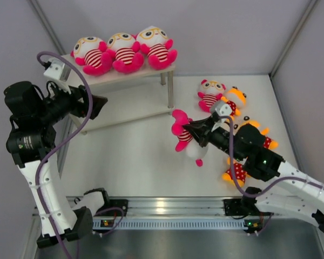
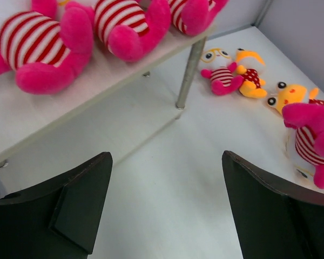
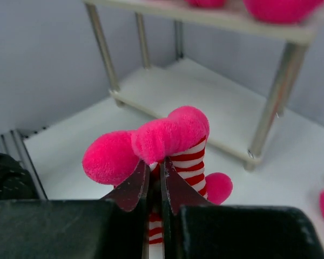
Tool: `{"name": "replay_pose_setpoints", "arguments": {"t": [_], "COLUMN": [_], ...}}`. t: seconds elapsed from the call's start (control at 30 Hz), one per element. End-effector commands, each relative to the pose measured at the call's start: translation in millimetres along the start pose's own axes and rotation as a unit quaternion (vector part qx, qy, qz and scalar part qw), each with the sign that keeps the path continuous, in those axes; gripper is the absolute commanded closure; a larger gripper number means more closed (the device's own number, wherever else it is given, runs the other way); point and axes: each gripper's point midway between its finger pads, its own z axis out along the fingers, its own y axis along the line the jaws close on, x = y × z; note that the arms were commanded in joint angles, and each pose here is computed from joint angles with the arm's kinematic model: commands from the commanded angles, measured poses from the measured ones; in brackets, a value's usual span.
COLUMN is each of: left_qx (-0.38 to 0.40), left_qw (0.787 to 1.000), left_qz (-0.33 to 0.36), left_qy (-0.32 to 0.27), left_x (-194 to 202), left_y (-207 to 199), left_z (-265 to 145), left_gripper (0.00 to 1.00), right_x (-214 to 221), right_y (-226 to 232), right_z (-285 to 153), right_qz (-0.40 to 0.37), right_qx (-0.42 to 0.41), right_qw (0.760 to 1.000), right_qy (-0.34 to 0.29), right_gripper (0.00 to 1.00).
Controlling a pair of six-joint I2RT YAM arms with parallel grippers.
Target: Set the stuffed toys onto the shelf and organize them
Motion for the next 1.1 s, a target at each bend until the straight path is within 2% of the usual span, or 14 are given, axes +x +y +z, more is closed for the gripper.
{"name": "replay_pose_setpoints", "arguments": {"t": [0.0,0.17,0.4,0.47,0.6,0.77,0.97,1.07], "left_qx": [0.087,0.168,0.208,0.208,0.215,0.186,0.205,0.251], "left_qw": [0.995,0.984,0.977,0.977,0.975,0.978,0.975,0.962], "left_qz": [-0.040,-0.052,-0.044,-0.041,-0.056,-0.084,-0.079,-0.099], "left_qy": [0.032,0.031,0.020,0.019,0.026,0.045,0.042,0.044], "left_x": [23,27,26,27,32,38,32,31], "left_y": [-22,-49,-70,-71,-72,-55,-56,-68], "left_z": [9,4,-10,-11,-10,4,7,3], "left_gripper": [0.11,0.06,0.03,0.02,0.02,0.02,0.02,0.04], "right_x": [-85,-117,-148,-145,-149,-150,-144,-143], "right_y": [41,116,148,164,176,194,209,208], "right_z": [-9,-2,29,35,47,50,58,60], "right_qz": [-0.057,-0.087,-0.110,-0.122,-0.133,-0.142,-0.154,-0.156], "right_qx": [-0.065,-0.188,-0.208,-0.236,-0.237,-0.254,-0.263,-0.257], "right_qw": [0.986,0.951,0.925,0.917,0.914,0.908,0.907,0.909], "right_qy": [-0.145,-0.232,-0.297,-0.296,-0.302,-0.303,-0.290,-0.287], "right_gripper": [1.00,1.00,1.00,1.00,1.00,1.00,1.00,1.00]}}
